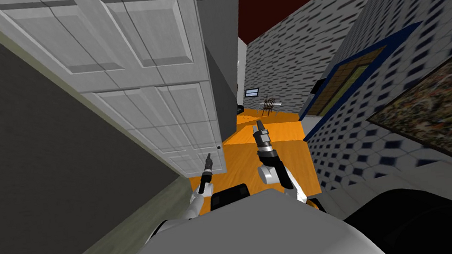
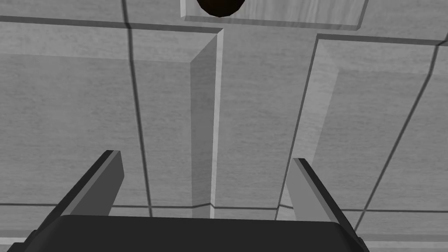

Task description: Push the door open

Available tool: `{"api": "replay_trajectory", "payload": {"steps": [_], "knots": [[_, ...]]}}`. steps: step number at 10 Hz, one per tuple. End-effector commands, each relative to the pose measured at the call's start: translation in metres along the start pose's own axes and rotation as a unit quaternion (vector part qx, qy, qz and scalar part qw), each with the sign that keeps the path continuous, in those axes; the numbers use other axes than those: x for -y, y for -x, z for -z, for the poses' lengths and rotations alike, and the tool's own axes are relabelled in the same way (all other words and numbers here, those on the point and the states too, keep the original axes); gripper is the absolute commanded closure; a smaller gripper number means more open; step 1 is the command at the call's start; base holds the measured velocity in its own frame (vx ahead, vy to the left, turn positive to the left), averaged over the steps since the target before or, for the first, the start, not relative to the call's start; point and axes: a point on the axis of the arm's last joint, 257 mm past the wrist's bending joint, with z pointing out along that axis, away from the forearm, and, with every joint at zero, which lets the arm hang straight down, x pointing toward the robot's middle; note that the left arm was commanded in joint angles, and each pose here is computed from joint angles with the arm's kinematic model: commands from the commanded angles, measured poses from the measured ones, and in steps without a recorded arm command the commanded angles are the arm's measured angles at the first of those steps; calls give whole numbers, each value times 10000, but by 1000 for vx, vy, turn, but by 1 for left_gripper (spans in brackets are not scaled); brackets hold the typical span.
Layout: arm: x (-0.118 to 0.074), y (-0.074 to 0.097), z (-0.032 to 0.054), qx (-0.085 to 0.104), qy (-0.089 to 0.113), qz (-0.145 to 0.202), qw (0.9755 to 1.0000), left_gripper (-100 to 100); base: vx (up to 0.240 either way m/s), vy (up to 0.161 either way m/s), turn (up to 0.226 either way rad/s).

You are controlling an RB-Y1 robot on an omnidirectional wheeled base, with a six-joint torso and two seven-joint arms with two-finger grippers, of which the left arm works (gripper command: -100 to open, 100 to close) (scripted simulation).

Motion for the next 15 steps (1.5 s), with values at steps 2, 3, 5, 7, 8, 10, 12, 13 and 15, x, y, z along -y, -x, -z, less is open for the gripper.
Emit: {"api": "replay_trajectory", "payload": {"steps": [2,3,5,7,8,10,12,13,15], "knots": [[-8,-74,1,-47,-3,37,10000,-100,-35,-47,12],[-7,-93,0,-61,-4,48,10000,-100,-88,-99,68],[-3,-131,-1,-84,-7,69,9999,-100,-119,-129,-9],[-1,-136,-5,-90,-8,73,9999,-100,-94,-84,0],[-12,24,-2,-45,-2,-50,10000,-100,96,29,-4],[-17,168,2,0,0,-159,9999,-100,185,41,-12],[-17,291,7,53,0,-242,9997,-100,230,-12,-29],[-16,280,6,60,-3,-226,9997,-100,242,-89,-39],[-10,127,2,44,-12,-88,10000,-100,179,-82,-25]]}}
